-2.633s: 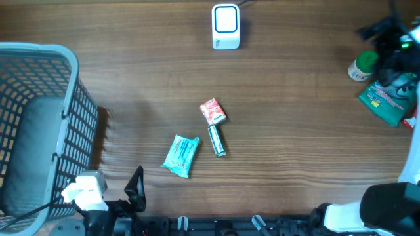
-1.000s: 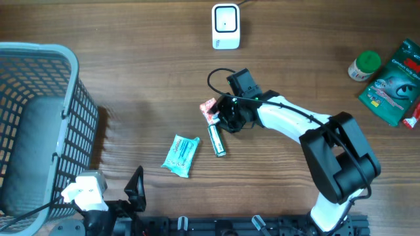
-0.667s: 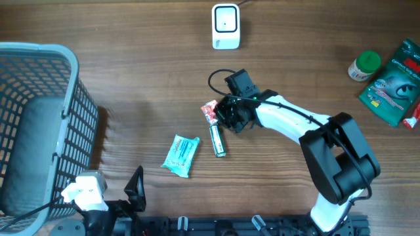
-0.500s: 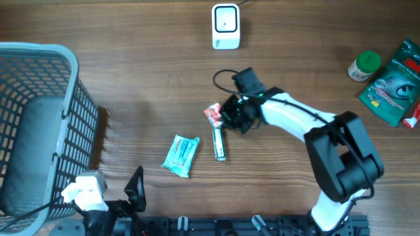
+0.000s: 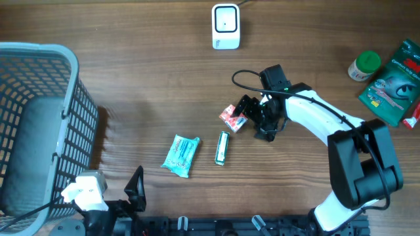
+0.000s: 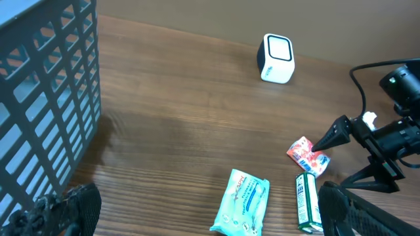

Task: Scan the item barcode
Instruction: 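Move the right gripper back to the red snack packet, then lower the right gripper and grasp the red snack packet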

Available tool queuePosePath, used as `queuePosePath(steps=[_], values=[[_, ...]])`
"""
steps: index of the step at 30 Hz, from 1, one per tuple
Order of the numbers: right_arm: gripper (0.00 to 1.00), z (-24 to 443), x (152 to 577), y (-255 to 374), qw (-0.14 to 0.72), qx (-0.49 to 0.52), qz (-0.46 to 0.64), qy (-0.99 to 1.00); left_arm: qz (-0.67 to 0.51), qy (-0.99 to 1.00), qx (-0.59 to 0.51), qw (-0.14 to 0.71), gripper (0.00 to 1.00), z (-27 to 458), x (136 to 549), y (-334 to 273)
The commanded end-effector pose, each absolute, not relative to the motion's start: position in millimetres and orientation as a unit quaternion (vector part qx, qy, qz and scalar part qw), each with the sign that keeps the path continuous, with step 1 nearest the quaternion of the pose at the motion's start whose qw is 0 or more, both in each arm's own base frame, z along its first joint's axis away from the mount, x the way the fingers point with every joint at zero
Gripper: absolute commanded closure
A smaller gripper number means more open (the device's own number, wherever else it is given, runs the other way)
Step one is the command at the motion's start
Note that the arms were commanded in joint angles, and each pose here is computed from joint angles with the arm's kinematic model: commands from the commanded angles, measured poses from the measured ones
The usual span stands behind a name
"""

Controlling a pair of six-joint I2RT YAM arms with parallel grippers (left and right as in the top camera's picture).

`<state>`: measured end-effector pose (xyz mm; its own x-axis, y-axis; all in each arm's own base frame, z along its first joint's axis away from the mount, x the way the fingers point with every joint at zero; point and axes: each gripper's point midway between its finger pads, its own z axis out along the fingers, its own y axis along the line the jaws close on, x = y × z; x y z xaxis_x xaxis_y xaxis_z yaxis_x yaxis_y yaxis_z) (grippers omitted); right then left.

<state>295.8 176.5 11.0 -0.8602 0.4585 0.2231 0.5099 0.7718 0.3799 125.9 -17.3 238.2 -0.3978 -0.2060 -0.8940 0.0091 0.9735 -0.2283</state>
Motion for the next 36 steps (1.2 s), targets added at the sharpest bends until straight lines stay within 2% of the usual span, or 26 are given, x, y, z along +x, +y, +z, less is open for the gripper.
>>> queuePosePath(steps=[1, 2, 3, 6, 8, 10, 11, 13, 15, 16, 22, 24, 26, 29, 32, 35, 36], values=[[0.00, -4.1, 297.3, 152.0, 0.028, -0.257, -0.152, -0.954, -0.105, 0.828, -0.059, 0.548, 0.00, 239.2, 125.3, -19.2], [0.01, -5.2, 298.3, 148.6, 0.024, -0.266, -0.143, -0.953, -0.105, 0.828, -0.059, 0.548, 0.00, 239.2, 125.3, -19.2], [0.09, -6.6, 299.4, 143.3, 0.018, -0.281, -0.129, -0.951, -0.105, 0.828, -0.059, 0.548, 0.00, 239.2, 125.3, -19.2], [0.21, -9.3, 301.7, 136.5, 0.008, -0.301, -0.111, -0.947, -0.105, 0.828, -0.059, 0.548, 0.00, 239.2, 125.3, -19.2], [0.34, -10.4, 301.5, 136.5, 0.010, -0.310, -0.110, -0.944, -0.105, 0.828, -0.059, 0.548, 0.00, 239.2, 125.3, -19.2], [0.37, -11.7, 303.6, 137.3, 0.008, -0.311, -0.112, -0.944, -0.105, 0.828, -0.059, 0.548, 0.00, 239.2, 125.3, -19.2], [0.37, -12.0, 304.3, 137.7, 0.007, -0.311, -0.113, -0.944, -0.105, 0.828, -0.059, 0.548, 0.00, 239.2, 125.3, -19.2], [0.28, -10.5, 303.9, 144.3, 0.015, -0.309, -0.130, -0.942, -0.105, 0.828, -0.059, 0.548, 0.00, 239.2, 125.3, -19.2], [0.05, -9.5, 304.5, 147.7, 0.020, -0.317, -0.140, -0.938, -0.105, 0.828, -0.059, 0.548, 0.00, 239.2, 125.3, -19.2], [0.01, -9.5, 304.4, 147.6, 0.021, -0.327, -0.139, -0.935, -0.105, 0.828, -0.059, 0.548, 0.00, 239.2, 125.3, -19.2], [0.00, -9.4, 305.7, 148.0, 0.022, -0.344, -0.140, -0.928, -0.105, 0.828, -0.059, 0.548, 0.00, 239.2, 125.3, -19.2], [0.15, -9.2, 305.6, 148.5, 0.022, -0.343, -0.142, -0.928, -0.105, 0.828, -0.059, 0.548, 0.00, 239.2, 125.3, -19.2], [0.25, -8.2, 304.4, 152.0, 0.029, -0.342, -0.150, -0.927, -0.105, 0.828, -0.059, 0.548, 0.00, 239.2, 125.3, -19.2], [0.31, -7.3, 303.4, 155.0, 0.035, -0.340, -0.158, -0.926, -0.105, 0.828, -0.059, 0.548, 0.00, 239.2, 125.3, -19.2], [0.29, -7.2, 305.1, 155.1, 0.031, -0.340, -0.159, -0.926, -0.105, 0.828, -0.059, 0.548, 0.00, 239.2, 125.3, -19.2], [0.10, -5.3, 305.4, 160.4, 0.037, -0.338, -0.173, -0.924, -0.105, 0.828, -0.059, 0.548, 0.00, 239.2, 125.3, -19.2], [0.07, -4.6, 306.2, 162.1, 0.038, -0.338, -0.178, -0.923, -0.105, 0.828, -0.059, 0.548, 0.00, 239.2, 125.3, -19.2]])
